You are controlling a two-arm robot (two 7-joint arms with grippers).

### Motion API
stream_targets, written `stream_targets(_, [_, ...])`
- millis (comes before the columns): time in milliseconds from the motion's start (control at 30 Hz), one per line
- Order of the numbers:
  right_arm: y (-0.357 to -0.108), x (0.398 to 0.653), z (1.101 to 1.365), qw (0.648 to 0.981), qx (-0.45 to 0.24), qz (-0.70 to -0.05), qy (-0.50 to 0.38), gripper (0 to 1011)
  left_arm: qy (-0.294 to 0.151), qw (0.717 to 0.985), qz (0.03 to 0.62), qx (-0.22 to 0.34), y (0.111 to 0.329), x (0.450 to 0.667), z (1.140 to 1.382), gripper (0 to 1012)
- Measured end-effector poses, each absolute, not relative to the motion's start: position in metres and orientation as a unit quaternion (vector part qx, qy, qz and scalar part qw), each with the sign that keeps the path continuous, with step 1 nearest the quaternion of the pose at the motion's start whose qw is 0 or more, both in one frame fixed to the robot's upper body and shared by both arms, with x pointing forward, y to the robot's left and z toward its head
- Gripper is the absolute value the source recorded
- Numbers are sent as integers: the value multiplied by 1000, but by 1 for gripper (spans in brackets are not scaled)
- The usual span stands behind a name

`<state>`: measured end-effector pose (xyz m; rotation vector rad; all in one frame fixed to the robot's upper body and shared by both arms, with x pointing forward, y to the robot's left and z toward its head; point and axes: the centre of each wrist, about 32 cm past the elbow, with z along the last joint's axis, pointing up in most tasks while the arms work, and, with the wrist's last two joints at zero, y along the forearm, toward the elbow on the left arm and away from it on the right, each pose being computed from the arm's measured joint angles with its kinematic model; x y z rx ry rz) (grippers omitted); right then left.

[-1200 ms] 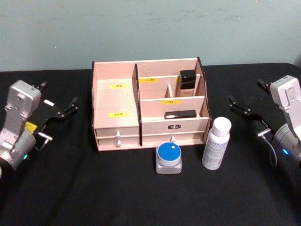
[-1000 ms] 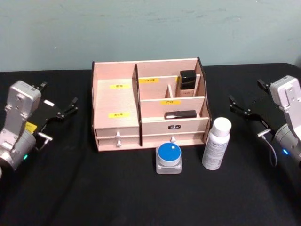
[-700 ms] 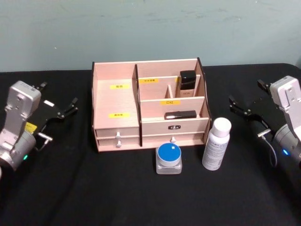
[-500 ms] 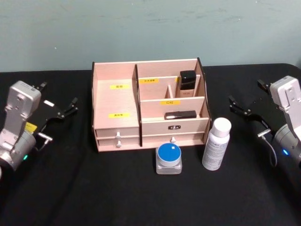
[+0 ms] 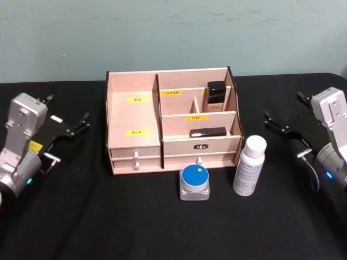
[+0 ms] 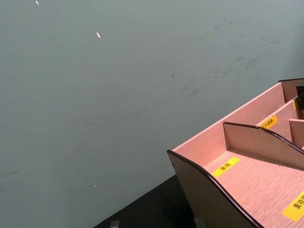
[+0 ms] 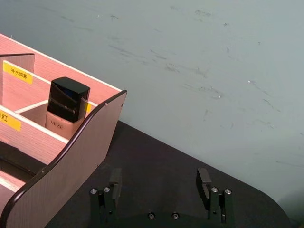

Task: Pick up the facial cleanser and watermelon frost from the table and place them into the tiered storage box.

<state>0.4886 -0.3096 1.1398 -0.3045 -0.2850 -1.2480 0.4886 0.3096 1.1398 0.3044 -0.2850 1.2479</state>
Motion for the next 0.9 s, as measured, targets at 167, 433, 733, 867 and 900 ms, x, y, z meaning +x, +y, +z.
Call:
stream_targets(167, [-310,489,1140,791,-141,-580,-132,1002,-132,791,580,141,310,489,1140,1010])
stream_targets(433, [-313,484,1151,801,-120,-574,-121,1002,-132,791,580,141,310,489,1140,1010])
stream_targets(733, [-317,460,1183,818,-82,-555,-129,1003,-132,791,580,141,310,489,1140,1010])
stream_targets(867, [-316,441,1197,832,-59,-536,-129,1003,-132,791,580,141,310,489,1140,1010])
stream_targets(900, [-315,437,1200,835,-55,-532,-128,1002,-132,791,580,141,310,489,1140,1010])
